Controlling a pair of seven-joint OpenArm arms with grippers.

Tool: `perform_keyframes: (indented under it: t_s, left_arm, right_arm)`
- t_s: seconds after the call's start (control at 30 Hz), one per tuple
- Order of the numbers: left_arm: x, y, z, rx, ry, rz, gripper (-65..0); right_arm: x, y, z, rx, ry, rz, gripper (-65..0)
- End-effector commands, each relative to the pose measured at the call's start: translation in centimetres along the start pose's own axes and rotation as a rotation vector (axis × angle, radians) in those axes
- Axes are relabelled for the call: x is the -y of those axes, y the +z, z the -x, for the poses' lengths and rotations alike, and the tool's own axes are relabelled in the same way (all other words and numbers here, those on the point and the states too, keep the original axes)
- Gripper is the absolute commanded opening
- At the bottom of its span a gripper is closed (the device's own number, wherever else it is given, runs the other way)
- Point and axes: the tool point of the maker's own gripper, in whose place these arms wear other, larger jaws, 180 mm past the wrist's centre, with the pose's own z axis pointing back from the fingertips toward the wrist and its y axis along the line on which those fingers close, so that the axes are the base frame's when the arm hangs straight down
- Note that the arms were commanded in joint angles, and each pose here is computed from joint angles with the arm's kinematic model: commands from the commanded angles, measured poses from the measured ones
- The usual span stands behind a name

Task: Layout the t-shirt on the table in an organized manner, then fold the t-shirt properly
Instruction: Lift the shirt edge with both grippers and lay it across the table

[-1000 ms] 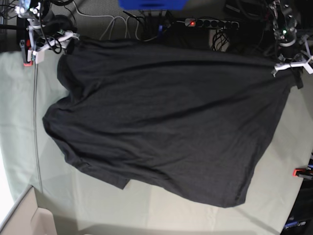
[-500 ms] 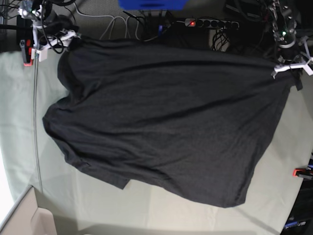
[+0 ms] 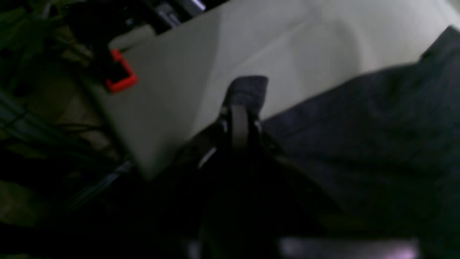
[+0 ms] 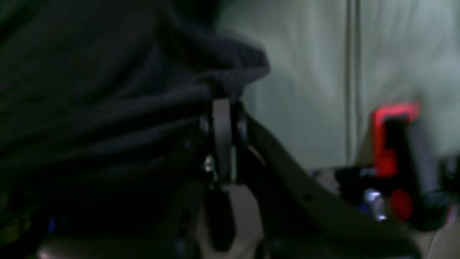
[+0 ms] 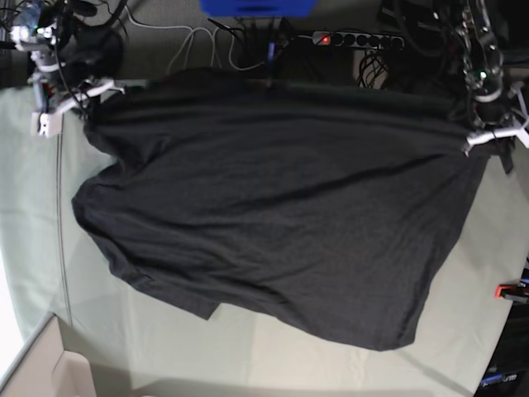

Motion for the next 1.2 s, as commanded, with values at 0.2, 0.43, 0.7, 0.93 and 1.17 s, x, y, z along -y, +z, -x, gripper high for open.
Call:
perform_keyframes:
  t_s: [0.2, 0.43, 0.7, 0.93, 1.17]
  left_arm:
    - [6.0, -2.1, -6.9, 0.139, 0.05, 0.116, -64.9]
    - [11.6, -4.3, -10.6, 0.095, 0.147, 0.198, -64.9]
    - [12.5, -6.1, -9.9, 0.05, 0.17, 0.189, -64.9]
    - [11.4, -6.2, -9.0, 0.032, 0.155, 0.168, -64.9]
    - [9.9, -6.2, -8.7, 0.027, 0.119, 0.151, -64.9]
  right_arm:
    - [0.2, -0.6, -10.2, 0.172, 0.126, 0.0, -65.0]
    - [-0.4, -3.8, -16.6, 0.127, 0.16, -0.021, -65.0]
    - [-2.3, -11.6, -17.4, -0.025, 0.106, -0.116, -65.0]
    - [-7.9, -14.9, -17.5, -0.054, 0.22, -0.221, -53.7]
    - [-7.4, -14.7, -17.9, -0.04, 0.207, -0.212, -31.9]
